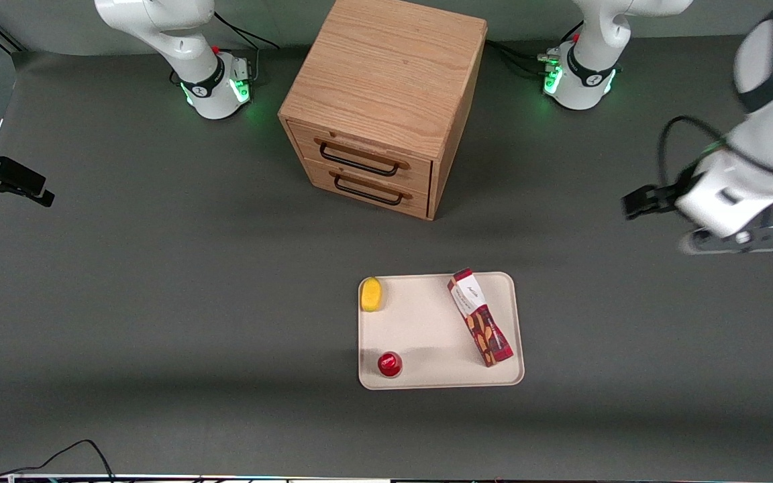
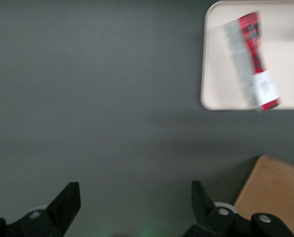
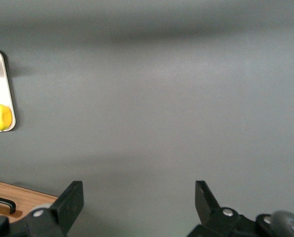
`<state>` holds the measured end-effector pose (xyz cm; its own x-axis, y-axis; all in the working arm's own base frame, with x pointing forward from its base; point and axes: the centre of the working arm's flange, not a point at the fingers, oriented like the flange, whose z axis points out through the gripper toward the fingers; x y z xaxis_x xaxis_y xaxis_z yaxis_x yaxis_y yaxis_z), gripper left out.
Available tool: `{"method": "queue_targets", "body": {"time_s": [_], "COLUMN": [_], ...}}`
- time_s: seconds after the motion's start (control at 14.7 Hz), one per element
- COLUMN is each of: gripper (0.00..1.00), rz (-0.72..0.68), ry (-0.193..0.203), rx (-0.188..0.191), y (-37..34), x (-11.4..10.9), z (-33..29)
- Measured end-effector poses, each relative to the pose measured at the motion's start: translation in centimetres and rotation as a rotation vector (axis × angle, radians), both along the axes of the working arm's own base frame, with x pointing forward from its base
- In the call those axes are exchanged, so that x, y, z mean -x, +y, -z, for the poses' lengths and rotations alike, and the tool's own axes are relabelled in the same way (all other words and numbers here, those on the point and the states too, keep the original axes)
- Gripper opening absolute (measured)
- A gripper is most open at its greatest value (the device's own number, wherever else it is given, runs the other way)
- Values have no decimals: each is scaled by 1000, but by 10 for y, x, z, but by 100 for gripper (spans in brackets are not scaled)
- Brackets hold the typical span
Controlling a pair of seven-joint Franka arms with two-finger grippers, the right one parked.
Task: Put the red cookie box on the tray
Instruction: 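Open the left gripper to release the box and withdraw upward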
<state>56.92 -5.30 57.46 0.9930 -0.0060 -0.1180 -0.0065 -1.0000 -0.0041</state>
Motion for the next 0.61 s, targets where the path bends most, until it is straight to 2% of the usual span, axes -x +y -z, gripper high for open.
{"method": "queue_targets", "body": {"time_s": [0.27,0.48,0.61], "gripper": [100,100,100], "rz": [70,100,92], "ry": [0,-24,-25], "rx": [18,18,18], "y": [68,85,93], "x": [28,28,28], "z": [-6,-5,-2]}}
